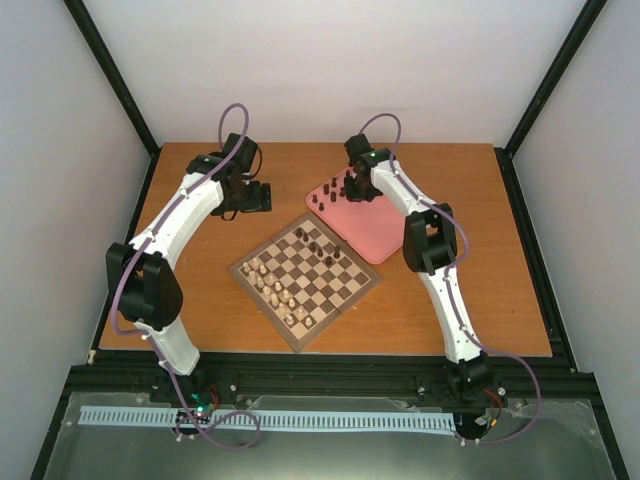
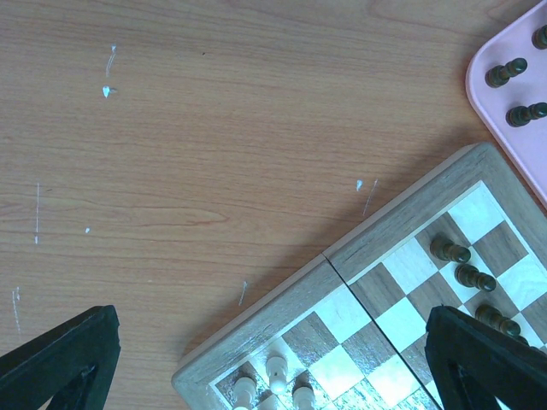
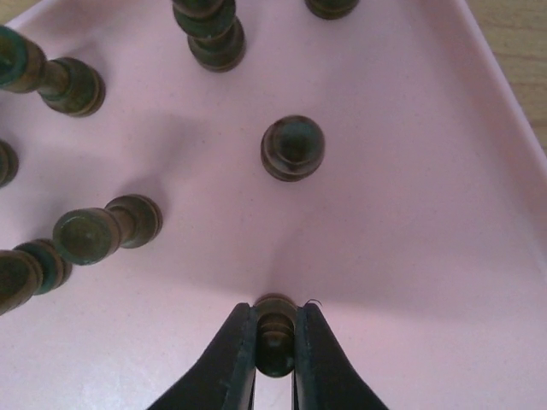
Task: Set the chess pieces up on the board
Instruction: Pick up the chess piece from the storage box, then place the chess piece on the chessboard.
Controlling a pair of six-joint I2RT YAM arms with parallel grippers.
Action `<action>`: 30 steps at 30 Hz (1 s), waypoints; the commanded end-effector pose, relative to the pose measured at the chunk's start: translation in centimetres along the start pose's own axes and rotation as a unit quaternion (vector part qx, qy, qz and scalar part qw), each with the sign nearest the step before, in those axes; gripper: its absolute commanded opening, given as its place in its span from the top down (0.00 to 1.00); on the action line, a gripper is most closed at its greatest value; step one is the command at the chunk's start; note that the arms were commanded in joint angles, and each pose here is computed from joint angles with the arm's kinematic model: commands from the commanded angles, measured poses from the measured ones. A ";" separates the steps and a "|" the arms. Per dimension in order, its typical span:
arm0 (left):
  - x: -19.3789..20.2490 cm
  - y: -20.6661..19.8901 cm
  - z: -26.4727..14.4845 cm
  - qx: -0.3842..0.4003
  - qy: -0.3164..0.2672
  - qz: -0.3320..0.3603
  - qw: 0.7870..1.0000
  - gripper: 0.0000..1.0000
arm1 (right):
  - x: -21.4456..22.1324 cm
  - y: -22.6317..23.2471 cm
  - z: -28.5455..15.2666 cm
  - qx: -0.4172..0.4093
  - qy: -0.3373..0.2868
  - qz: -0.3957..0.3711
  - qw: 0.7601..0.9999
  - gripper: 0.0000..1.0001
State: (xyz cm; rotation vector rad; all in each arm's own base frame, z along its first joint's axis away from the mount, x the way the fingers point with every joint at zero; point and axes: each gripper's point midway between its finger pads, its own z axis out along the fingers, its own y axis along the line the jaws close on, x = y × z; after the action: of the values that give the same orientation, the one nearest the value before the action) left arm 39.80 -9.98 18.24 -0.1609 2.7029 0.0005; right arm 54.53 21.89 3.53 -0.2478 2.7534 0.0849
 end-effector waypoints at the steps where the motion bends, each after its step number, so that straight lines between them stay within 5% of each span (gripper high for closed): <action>1: -0.8 0.1 -0.6 0.001 -0.009 -0.007 1.000 0.00 | -0.2 -1.0 -0.6 0.020 0.001 0.004 1.000 0.97; 11: -0.6 0.2 -1.0 0.005 -0.017 -0.008 1.000 0.00 | -0.1 -0.5 -10.0 0.001 -0.037 -0.003 0.999 0.97; 20: -1.4 0.4 -2.2 0.004 -0.036 0.012 0.999 0.00 | 9.0 -0.4 -15.8 -0.030 -0.004 -0.019 0.999 0.97; 30: -1.4 0.1 -2.8 0.019 -0.044 0.020 0.999 0.00 | 18.7 2.9 -17.4 -0.050 0.047 -0.081 0.994 0.97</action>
State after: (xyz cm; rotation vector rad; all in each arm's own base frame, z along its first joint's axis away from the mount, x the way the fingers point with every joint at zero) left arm 39.71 -9.92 18.99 -0.1155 2.6826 0.0019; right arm 33.15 18.76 12.58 -0.4482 2.8247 0.1357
